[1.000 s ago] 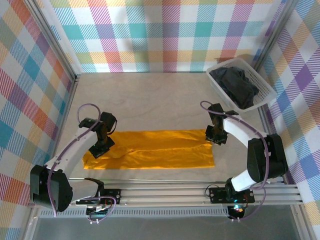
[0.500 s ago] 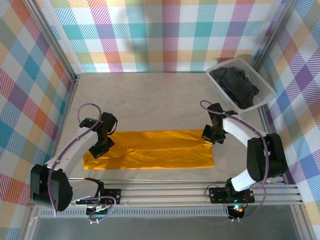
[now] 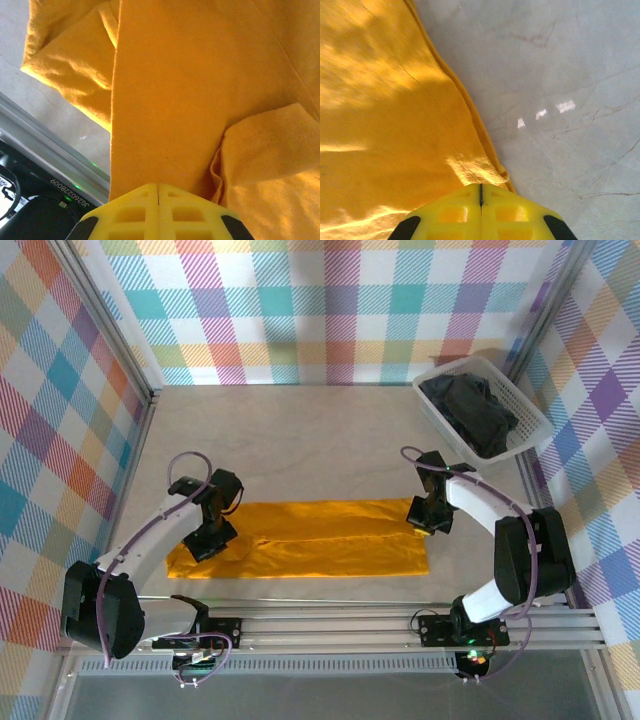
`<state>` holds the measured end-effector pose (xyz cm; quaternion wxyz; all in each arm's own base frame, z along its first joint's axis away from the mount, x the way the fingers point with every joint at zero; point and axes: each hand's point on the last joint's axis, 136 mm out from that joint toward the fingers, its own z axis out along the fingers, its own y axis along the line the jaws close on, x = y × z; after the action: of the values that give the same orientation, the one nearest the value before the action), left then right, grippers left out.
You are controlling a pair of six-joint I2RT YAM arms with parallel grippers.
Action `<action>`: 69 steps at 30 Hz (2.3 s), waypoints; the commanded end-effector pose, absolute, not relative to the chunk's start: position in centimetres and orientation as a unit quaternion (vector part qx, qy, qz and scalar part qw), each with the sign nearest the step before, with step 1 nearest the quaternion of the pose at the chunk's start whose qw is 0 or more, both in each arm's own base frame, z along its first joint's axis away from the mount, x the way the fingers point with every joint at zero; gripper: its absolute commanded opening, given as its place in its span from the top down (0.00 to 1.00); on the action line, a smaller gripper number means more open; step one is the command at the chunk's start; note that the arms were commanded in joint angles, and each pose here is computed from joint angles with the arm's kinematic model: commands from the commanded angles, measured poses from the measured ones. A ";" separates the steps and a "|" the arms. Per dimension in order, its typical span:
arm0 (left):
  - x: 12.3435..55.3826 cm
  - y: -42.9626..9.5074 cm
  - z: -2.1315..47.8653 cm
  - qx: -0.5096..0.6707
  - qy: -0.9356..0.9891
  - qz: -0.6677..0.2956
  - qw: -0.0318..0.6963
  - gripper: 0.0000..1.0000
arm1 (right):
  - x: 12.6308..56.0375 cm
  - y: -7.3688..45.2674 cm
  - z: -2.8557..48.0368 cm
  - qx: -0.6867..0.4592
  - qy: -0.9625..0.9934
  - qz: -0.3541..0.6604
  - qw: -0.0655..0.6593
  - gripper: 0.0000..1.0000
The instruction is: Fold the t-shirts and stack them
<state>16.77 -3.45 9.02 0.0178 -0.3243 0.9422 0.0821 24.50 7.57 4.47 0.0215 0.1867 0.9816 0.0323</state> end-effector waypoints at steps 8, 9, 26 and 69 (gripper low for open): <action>19.8 -3.5 12.9 -0.328 0.939 0.081 0.060 0.54 | 27.4 14.3 7.0 0.105 0.984 0.129 0.060 0.87; 20.9 -3.5 13.6 -0.336 0.937 0.072 0.070 0.54 | 27.4 15.2 6.8 0.102 0.984 0.137 0.053 0.87; 34.4 5.9 4.5 -0.470 0.882 -0.014 0.043 0.66 | 32.1 14.5 -0.7 0.194 0.975 0.074 -0.075 0.86; 36.2 -12.9 4.5 -0.170 0.957 -0.223 0.075 0.49 | 36.2 22.2 18.1 0.013 0.908 0.393 0.143 0.47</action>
<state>37.51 -11.84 4.22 0.0799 -0.1961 0.9541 -0.2117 36.35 22.02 16.68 0.1287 0.0167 0.9185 0.3735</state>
